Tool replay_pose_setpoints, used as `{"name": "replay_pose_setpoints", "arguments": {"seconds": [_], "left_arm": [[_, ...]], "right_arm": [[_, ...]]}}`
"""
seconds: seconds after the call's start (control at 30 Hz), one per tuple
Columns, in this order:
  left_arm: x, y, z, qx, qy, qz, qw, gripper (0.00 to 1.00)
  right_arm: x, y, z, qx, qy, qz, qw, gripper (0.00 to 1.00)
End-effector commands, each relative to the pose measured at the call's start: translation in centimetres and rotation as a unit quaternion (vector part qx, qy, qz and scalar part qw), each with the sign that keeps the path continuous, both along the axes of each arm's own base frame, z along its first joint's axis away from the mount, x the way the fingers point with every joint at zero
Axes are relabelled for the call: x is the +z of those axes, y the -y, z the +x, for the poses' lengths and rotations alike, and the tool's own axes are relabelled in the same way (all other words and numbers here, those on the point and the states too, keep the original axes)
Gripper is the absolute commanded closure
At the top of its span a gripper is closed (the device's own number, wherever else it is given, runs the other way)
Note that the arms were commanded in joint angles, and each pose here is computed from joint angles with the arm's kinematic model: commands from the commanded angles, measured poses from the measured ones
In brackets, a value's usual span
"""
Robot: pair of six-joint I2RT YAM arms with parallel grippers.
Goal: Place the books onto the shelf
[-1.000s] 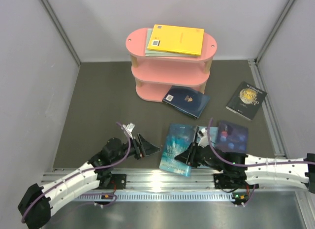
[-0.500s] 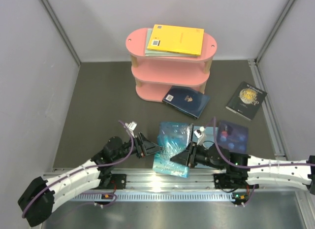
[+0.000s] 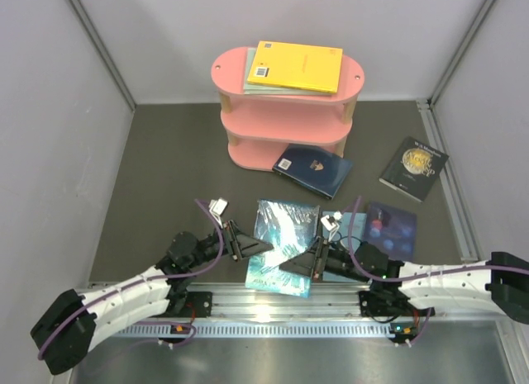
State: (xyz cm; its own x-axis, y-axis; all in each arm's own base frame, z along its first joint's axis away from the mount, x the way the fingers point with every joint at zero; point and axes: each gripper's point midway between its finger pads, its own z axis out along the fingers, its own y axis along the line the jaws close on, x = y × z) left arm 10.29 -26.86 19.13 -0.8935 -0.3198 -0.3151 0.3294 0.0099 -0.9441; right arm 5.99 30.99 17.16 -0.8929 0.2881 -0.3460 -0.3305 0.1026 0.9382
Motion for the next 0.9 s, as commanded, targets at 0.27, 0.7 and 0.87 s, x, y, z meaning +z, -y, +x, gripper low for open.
{"name": "replay_pose_setpoints", "arguments": {"seconds": [0.27, 0.7, 0.87], "left_arm": [[-2.8, 0.2, -0.3, 0.008, -0.001, 0.03, 1.0, 1.0], [-2.2, -0.7, 6.9, 0.194, -0.039, 0.02, 0.98, 1.0], [-2.5, -0.3, 10.0, 0.25, -0.067, -0.004, 0.966, 1.0]], "right_arm": [[9.8, 0.9, 1.6, -0.011, 0.069, 0.138, 0.988, 0.1], [9.3, 19.7, 6.9, -0.332, 0.064, -0.223, 0.914, 0.0], [9.8, 21.2, 6.8, -0.346, 0.063, -0.23, 0.908, 0.0]]}}
